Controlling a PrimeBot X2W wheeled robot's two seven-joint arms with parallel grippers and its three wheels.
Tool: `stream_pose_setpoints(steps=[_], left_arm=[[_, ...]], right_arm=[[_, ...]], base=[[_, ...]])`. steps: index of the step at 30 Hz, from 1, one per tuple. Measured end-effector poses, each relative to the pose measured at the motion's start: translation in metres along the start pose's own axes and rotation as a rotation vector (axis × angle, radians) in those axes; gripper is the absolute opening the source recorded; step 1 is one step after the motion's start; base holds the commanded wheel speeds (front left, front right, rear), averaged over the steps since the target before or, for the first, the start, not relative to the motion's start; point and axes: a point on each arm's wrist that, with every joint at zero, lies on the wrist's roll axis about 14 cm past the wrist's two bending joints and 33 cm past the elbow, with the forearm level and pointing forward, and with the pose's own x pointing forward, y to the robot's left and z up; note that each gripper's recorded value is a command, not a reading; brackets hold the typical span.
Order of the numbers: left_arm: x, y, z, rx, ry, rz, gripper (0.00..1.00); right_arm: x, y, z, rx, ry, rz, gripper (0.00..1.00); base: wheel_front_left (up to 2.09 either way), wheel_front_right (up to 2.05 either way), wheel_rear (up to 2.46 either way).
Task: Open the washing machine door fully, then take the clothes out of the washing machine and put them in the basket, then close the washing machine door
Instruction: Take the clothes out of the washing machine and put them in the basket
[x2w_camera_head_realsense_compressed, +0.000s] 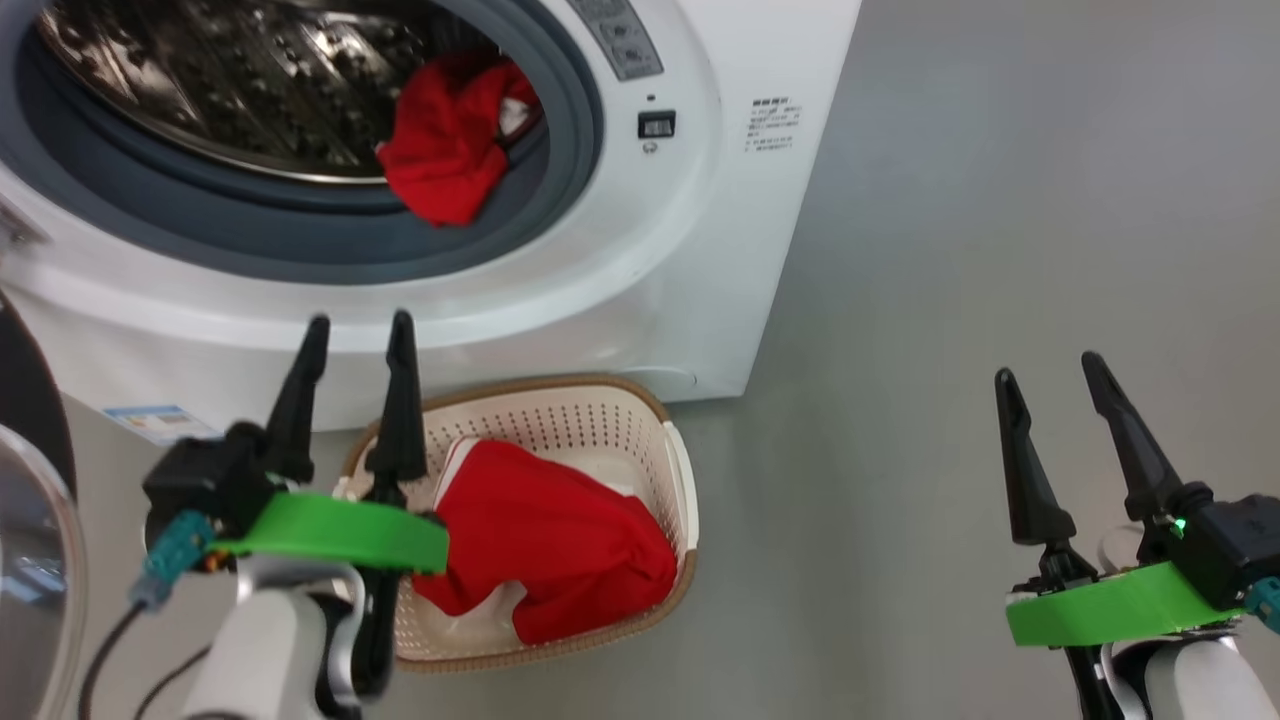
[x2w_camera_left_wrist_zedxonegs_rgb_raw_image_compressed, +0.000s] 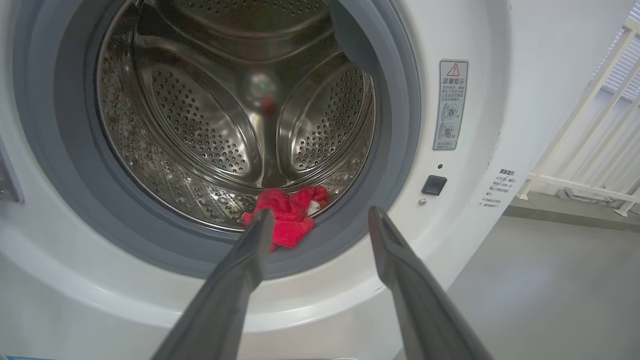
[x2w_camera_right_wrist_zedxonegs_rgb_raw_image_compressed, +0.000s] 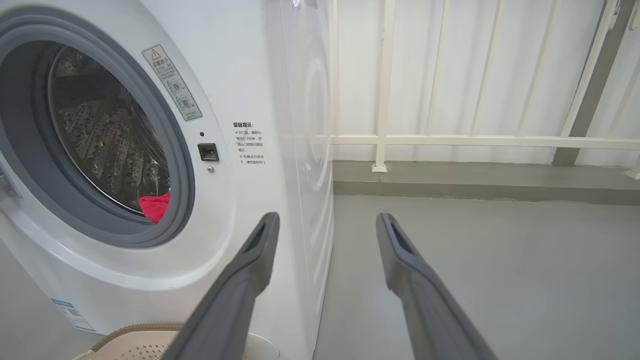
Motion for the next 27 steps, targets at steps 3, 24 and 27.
stream_pose_setpoints(steps=[3, 24, 27], left_arm=[[0.017, 0.001, -0.002, 0.007, -0.007, -0.002, 1.0], [0.116, 0.004, -0.032, 0.003, 0.03, -0.036, 1.0], [0.129, 0.009, -0.037, 0.004, 0.046, -0.029, 1.0]], right_arm=[[0.008, 0.0, -0.004, -0.001, 0.005, 0.002, 1.0], [0.032, -0.005, -0.044, -0.015, 0.085, 0.005, 1.0], [0.036, -0.005, -0.049, -0.016, 0.092, 0.006, 1.0]], base=[[0.0, 0.0, 0.0], [0.0, 0.0, 0.0], [0.0, 0.0, 0.0]])
